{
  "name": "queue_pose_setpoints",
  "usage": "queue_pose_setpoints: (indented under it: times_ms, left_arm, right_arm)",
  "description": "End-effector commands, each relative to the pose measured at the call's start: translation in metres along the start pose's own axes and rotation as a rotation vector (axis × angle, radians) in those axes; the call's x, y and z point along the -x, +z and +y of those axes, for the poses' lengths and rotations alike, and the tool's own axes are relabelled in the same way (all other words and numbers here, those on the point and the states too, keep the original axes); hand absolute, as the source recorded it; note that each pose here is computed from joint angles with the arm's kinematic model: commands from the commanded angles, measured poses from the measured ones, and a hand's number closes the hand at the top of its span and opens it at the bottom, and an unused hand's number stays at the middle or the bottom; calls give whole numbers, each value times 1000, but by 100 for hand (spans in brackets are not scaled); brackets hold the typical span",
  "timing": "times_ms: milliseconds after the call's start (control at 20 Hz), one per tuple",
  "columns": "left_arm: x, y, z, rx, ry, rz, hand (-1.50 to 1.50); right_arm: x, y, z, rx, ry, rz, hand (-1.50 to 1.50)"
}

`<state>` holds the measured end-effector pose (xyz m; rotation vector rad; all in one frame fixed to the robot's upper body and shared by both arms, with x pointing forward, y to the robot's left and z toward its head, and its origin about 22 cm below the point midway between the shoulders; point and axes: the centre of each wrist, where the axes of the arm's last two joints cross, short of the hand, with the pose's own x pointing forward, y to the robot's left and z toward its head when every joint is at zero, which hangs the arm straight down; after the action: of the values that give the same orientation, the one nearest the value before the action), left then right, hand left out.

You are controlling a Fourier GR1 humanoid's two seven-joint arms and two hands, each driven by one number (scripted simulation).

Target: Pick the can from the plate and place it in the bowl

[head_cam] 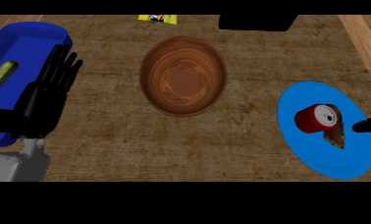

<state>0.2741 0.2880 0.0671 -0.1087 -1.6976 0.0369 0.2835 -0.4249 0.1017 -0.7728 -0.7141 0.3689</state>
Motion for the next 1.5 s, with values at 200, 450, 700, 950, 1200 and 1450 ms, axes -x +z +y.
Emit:
queue_pose_setpoints:
  times_ms: [200, 450, 700, 950, 1200, 1450]
  left_arm:
    - [1, -14, -5, -7, 12, -7, 0]
    - [7, -4, 14, -29, 11, -2, 0]
    - [-6, 4, 2, -52, 7, 3, 0]
    - [14, 9, 13, -33, -1, 5, 0]
    - [11, 5, 11, -31, 3, -4, 0]
    - [1, -7, -7, -19, -1, 2, 0]
  right_arm:
    - [-91, 15, -44, -337, 205, 92, -150]
    - [-109, 24, -33, -355, 199, 144, -150]
    - [-107, 24, -18, -372, 141, 143, -150]
    - [-106, 29, 23, -395, 153, 147, -150]
    - [-89, 36, 36, -268, 163, 128, -150]
    - [-60, 48, 44, -254, 176, 87, -150]
